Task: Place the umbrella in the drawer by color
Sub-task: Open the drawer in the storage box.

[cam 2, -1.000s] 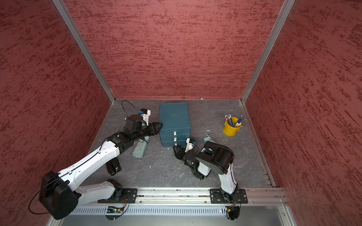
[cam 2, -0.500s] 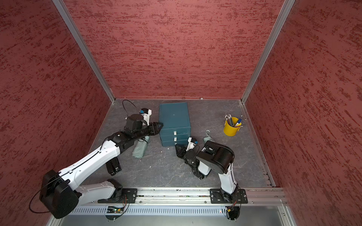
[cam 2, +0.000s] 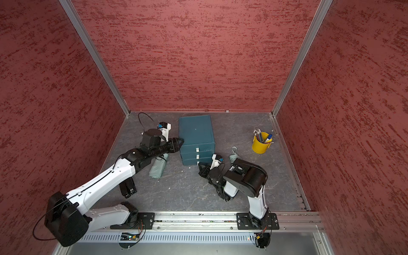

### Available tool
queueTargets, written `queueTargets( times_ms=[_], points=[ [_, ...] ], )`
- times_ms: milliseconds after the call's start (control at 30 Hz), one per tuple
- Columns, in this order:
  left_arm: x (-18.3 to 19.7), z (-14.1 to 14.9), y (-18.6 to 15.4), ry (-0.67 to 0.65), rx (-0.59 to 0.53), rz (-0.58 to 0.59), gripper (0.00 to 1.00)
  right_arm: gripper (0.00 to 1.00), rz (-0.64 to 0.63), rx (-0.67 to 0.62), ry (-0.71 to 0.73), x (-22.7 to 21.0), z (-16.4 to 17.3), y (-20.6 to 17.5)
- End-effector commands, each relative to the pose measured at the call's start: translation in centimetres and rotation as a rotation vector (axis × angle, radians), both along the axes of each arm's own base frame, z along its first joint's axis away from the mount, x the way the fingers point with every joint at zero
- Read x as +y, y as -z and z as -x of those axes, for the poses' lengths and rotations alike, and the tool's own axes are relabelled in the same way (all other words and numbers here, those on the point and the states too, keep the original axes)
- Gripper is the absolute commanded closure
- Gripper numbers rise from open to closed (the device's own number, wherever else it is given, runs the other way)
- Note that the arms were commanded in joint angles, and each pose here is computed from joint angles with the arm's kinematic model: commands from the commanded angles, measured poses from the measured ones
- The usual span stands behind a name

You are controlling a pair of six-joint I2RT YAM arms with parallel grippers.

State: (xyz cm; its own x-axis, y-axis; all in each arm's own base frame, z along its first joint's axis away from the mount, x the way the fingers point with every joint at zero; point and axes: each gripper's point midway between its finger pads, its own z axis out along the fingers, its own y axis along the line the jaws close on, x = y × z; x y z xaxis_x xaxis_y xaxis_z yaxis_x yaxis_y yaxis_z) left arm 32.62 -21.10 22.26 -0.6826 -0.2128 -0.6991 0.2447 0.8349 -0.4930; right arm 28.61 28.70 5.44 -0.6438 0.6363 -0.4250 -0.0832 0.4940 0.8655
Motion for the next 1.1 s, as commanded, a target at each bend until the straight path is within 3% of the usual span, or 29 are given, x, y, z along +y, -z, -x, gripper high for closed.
queueTargets(
  times_ms=[0,233,633,1067],
  points=[
    [1.7,1.3,4.4,-0.038,0.140,-0.122,0.46,1.00,0.063,0.057,-0.032,-0.9,1.4,1.2],
    [1.9,1.0,5.2,-0.065,0.166,-0.104,0.46,1.00,0.223,0.096,-0.108,-1.0,4.6,1.4],
    [2.7,1.3,5.7,-0.092,0.185,-0.117,0.46,1.00,0.462,0.058,-0.209,-0.2,10.6,-2.1],
    [3.2,1.9,5.4,-0.104,0.193,-0.100,0.44,1.00,0.517,0.050,-0.306,2.4,14.0,-2.7]
  ],
)
